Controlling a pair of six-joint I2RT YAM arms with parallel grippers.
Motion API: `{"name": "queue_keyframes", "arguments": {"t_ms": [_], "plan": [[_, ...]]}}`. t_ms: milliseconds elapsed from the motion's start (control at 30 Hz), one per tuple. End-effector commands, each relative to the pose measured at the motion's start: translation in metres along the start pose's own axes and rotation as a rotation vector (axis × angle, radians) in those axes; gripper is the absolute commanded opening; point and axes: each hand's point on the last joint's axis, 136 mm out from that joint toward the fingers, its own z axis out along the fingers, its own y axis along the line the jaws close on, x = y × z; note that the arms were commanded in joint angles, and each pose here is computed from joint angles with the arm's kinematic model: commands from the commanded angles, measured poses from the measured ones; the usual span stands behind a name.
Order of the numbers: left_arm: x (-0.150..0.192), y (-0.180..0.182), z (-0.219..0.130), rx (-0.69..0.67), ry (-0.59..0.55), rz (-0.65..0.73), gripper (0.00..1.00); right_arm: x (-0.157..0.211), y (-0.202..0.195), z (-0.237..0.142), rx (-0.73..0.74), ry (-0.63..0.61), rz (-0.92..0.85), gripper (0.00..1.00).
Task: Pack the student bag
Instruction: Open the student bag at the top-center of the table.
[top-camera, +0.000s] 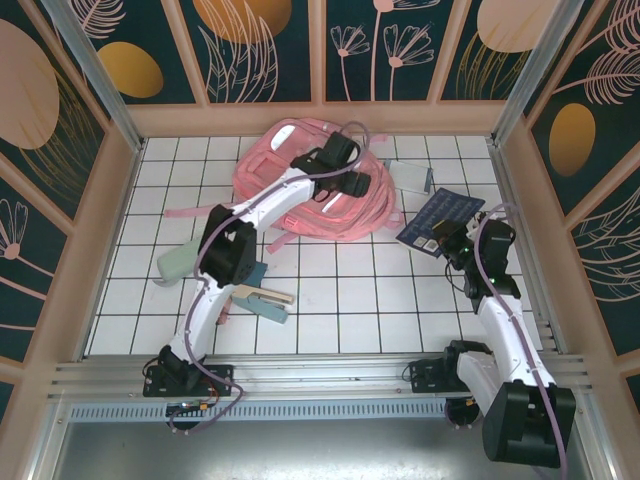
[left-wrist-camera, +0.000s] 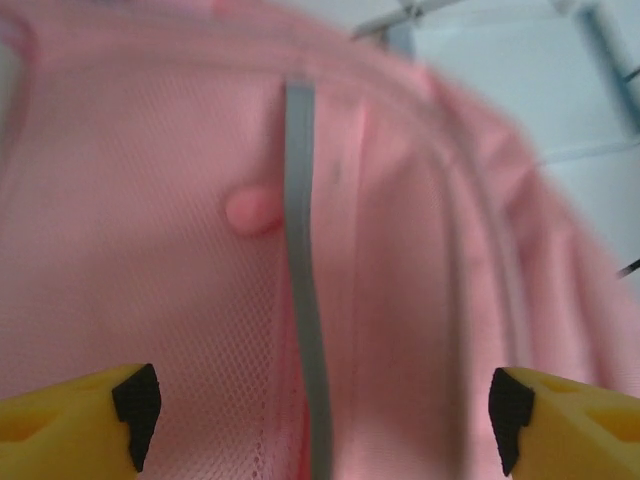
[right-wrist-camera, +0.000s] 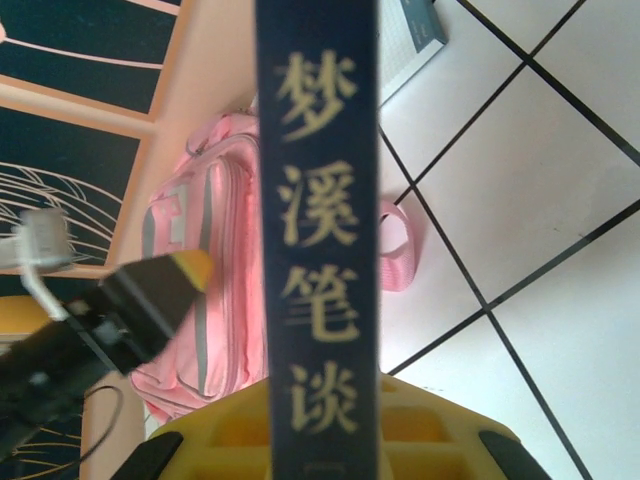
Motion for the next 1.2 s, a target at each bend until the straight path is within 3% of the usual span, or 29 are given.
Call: {"name": "queue_keyframes", "arguments": {"t_ms": [0,300,633,700,867,1033,1067,1167], "plan": [[-0.009,-0.008,-0.006,0.026,-0.016,0.045,0.87,-0.005,-0.004,0.001,0.008,-0.019,-0.027,0.00],[0.025,-0.007,0.021,0.021,0.061,0.070,0.86,-0.001,-0.021,0.009,0.010,0.011,0.042,0.00],[0.046,-0.007,0.026,-0.121,0.080,0.194,0.86,0.006,-0.033,0.015,0.012,0.041,0.078,0.00],[0.046,-0.004,0.026,-0.152,0.077,0.209,0.78,0.006,-0.034,0.016,0.014,0.040,0.079,0.00],[0.039,0.001,0.022,-0.184,0.069,0.209,0.34,0.007,-0.032,0.014,0.005,0.044,0.077,0.00],[0.032,-0.005,0.012,-0.120,0.068,0.195,0.04,0.006,-0.024,0.012,-0.023,0.045,0.063,0.00],[0.028,-0.006,0.007,-0.104,0.062,0.181,0.00,0.006,-0.022,0.011,-0.030,0.043,0.059,0.00],[0.009,-0.003,-0.012,-0.052,0.026,0.128,0.00,0.005,-0.016,0.009,-0.050,0.044,0.051,0.00]]}}
